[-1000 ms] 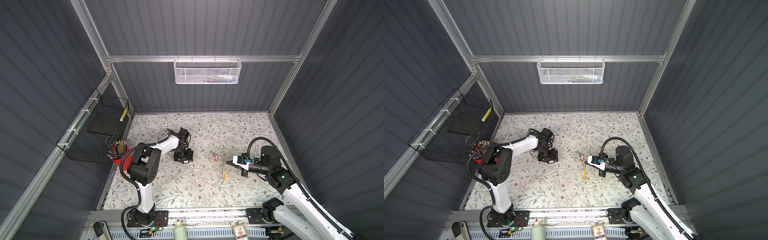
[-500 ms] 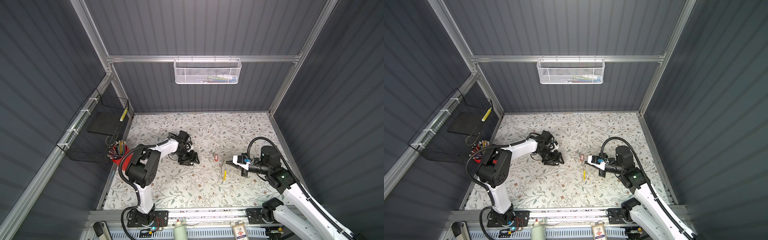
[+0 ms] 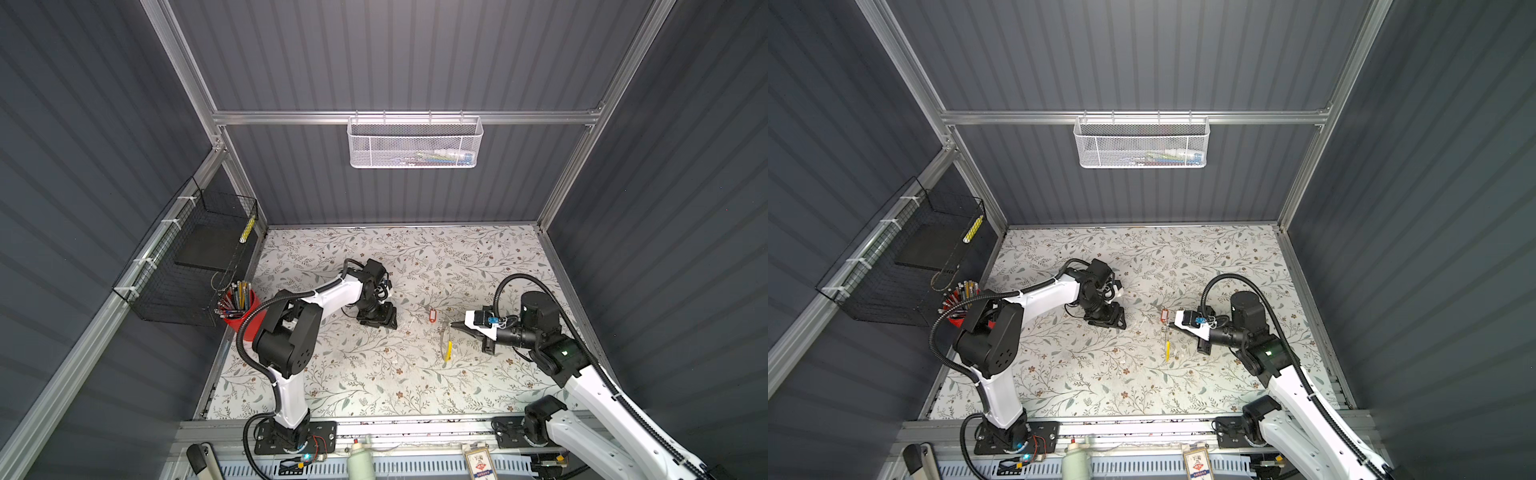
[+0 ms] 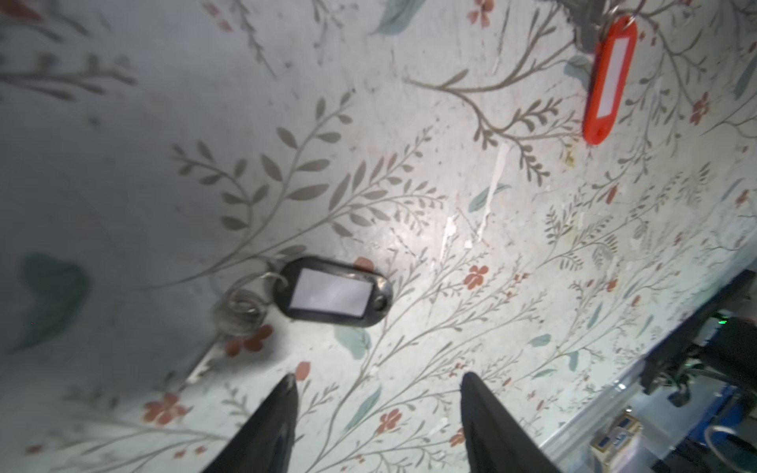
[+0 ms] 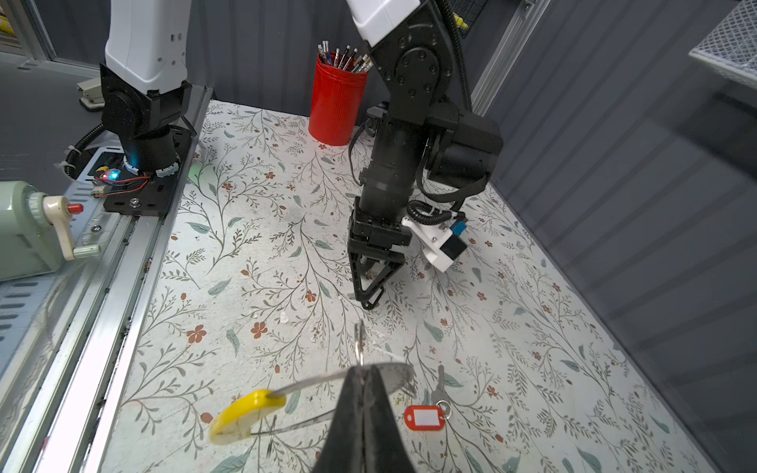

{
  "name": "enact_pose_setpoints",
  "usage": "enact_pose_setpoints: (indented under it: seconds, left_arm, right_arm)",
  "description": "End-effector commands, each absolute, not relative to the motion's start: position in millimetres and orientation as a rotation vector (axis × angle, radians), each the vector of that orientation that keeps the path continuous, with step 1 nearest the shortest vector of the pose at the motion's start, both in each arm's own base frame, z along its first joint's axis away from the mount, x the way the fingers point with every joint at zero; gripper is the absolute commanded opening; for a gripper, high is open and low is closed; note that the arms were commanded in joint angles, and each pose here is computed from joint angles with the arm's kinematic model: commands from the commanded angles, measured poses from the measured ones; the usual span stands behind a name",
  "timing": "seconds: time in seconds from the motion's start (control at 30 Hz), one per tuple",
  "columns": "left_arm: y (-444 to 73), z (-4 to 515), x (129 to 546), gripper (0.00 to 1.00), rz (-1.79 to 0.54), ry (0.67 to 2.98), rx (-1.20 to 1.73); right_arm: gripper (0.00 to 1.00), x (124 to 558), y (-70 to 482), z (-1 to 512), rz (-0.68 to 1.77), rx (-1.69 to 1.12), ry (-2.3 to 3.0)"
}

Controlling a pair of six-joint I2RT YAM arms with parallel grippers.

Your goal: Put the keys on the keyring

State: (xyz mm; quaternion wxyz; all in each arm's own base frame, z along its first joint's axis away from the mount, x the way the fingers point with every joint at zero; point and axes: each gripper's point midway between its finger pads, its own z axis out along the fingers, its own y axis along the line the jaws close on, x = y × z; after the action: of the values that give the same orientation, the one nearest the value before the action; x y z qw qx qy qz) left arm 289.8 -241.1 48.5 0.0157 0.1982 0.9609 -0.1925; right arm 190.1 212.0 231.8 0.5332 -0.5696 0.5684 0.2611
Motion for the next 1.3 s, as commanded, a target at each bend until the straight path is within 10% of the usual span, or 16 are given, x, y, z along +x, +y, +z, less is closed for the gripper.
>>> enact_pose_setpoints:
  seconds: [0.0, 0.8, 1.27]
  left_arm:
    - [-219, 58, 301, 0.6, -0.408, 2.929, 0.753]
    - [-228, 61, 327, 0.3, -0.665, 2.527, 1.242]
    - [-225, 47, 338, 0.34, -0.584, 2.533, 1.256]
  right_arm:
    - [0.05, 187, 214, 234, 0.638, -1.366, 1.345]
    - [0.05, 195, 218, 228, 0.651, -1.372, 1.406]
    - [0.05, 195, 219, 226, 0.658, -1.379, 1.412]
